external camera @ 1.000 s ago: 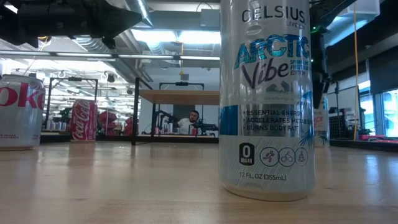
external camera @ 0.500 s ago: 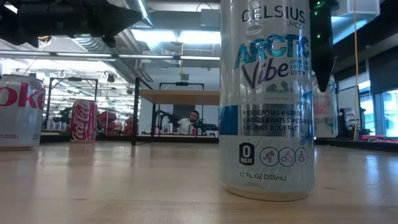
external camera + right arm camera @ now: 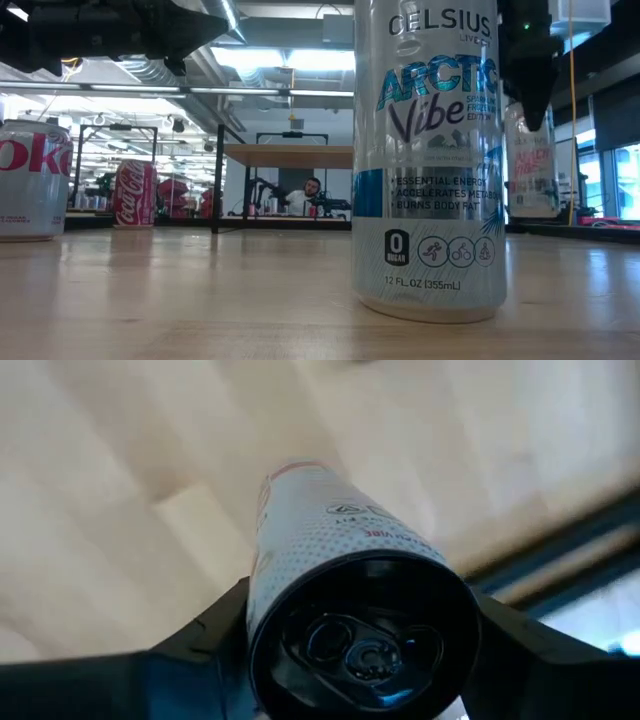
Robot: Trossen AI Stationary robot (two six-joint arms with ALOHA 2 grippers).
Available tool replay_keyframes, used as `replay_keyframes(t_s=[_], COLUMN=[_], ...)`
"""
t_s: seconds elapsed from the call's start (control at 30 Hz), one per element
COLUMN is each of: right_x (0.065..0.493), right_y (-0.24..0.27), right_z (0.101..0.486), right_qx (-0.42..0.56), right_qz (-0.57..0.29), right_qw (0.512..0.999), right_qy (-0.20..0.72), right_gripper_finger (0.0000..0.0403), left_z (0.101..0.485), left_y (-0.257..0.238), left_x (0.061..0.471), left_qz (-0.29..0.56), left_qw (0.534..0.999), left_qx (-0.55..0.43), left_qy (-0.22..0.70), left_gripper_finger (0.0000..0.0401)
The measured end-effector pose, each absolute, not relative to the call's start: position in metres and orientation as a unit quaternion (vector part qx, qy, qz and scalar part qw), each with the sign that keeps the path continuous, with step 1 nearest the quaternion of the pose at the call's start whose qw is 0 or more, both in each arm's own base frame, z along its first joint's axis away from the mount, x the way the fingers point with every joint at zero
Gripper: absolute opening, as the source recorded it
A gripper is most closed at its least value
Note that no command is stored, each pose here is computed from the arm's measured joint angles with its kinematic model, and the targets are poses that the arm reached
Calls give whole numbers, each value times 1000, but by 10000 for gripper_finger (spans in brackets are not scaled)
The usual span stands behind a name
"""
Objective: Place canned beverage on shelf
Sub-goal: Put the white pink soda can on the shelf aligned with the other white pink soda can
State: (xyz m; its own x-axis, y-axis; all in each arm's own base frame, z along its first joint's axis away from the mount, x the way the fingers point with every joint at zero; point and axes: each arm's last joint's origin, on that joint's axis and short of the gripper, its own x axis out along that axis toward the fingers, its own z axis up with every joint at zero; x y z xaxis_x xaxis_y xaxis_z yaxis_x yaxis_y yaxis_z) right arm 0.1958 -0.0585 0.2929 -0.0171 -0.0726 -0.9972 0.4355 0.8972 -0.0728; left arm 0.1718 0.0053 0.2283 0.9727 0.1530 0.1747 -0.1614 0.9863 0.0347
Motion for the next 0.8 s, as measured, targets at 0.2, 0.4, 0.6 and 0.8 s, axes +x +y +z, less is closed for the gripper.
replay_keyframes(t_s=[0.2,0.4,0.6,0.8], right_x=[216,243,260,266], right_y=[-28,-4,12,15], right_z=[293,284,266,260], right_qx=[110,77,49,42], right_qz=[-112,-56,-23,-21], right_qw=[745,781,768,765], right_qy=[648,617,638,643], right_gripper_finger=[232,232,232,232], left_z=[229,230,230,230], left_y=[5,5,5,5], left_x=[172,171,171,172], left_qz=[79,78,73,72], left_qw=[993,992,992,993], left_qx=[23,7,-5,-5], left_qy=[-88,-98,-99,-97], left_gripper_finger=[0,0,0,0])
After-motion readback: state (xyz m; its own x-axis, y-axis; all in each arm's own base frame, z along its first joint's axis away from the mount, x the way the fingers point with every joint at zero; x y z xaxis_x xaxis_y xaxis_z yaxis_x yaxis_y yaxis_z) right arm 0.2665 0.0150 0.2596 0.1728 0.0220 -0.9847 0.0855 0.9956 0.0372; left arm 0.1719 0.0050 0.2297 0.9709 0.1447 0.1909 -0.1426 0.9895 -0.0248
